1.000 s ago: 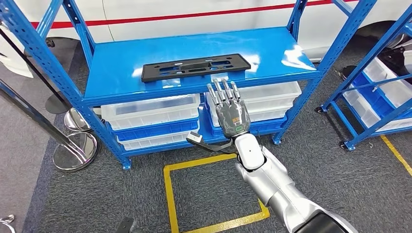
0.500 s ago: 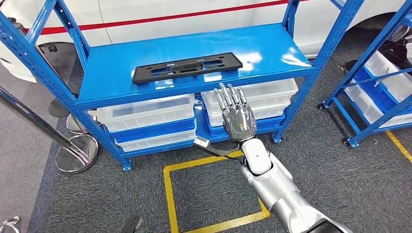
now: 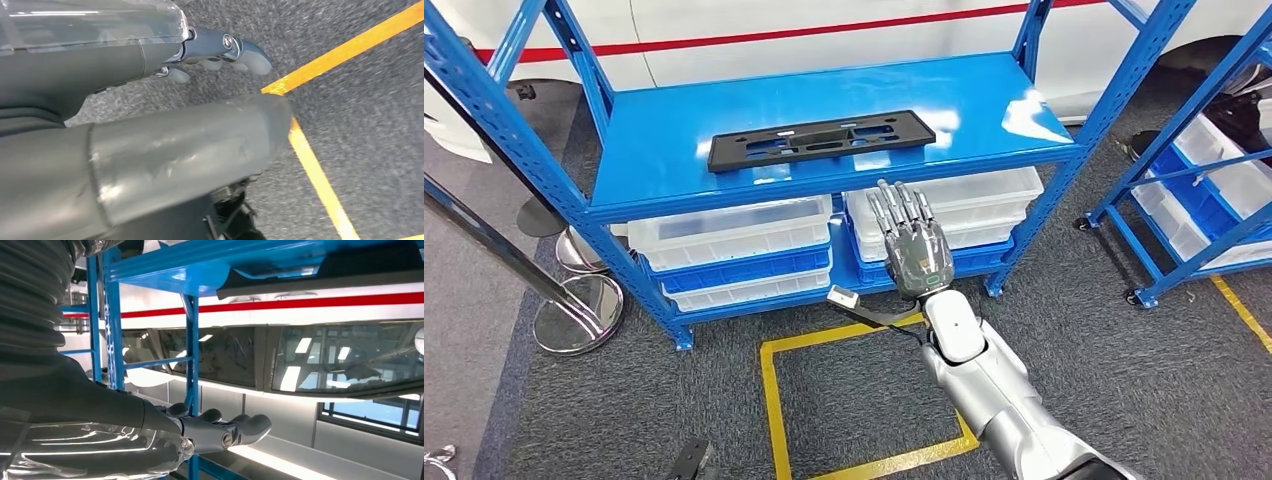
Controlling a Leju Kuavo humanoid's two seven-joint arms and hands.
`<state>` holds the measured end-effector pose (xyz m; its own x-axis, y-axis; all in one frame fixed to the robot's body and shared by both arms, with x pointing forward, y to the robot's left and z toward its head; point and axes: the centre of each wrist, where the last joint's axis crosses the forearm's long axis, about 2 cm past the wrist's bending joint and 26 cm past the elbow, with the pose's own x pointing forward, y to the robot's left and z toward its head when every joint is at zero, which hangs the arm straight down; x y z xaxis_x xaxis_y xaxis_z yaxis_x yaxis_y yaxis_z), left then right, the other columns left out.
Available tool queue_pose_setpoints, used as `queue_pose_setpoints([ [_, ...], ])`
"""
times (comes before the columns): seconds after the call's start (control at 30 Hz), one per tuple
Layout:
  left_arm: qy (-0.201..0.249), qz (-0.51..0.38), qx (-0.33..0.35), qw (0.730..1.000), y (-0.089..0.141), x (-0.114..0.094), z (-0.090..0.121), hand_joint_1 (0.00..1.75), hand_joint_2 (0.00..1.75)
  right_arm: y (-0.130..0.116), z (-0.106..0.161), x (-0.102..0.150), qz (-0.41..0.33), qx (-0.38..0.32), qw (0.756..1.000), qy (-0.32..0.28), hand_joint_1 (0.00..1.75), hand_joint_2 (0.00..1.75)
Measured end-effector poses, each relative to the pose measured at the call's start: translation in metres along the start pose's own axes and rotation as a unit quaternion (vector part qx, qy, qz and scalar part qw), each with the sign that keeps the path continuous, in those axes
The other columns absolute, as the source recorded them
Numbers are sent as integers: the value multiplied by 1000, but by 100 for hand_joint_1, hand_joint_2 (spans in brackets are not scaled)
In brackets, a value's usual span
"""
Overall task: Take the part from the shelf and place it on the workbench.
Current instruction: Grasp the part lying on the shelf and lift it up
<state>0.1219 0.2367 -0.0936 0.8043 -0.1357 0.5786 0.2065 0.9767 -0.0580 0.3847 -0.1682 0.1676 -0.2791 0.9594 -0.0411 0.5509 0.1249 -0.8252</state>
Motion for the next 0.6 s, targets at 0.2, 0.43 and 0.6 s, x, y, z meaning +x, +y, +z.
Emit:
queue_pose_setpoints([
  [0.2, -1, -1, -1, 1000, -1, 1, 0, 0, 0, 7, 8, -1, 0, 20, 1000, -3, 0, 175],
  [0.43, -3, -3, -1, 1000, 0, 2, -1, 0, 0, 10, 10, 5, -7, 27, 1000, -1, 0, 175],
  [0.6, -2, -4, -1, 1000, -1, 1, 0, 0, 0, 12, 13, 9, -11, 33, 999, 0, 0, 175],
])
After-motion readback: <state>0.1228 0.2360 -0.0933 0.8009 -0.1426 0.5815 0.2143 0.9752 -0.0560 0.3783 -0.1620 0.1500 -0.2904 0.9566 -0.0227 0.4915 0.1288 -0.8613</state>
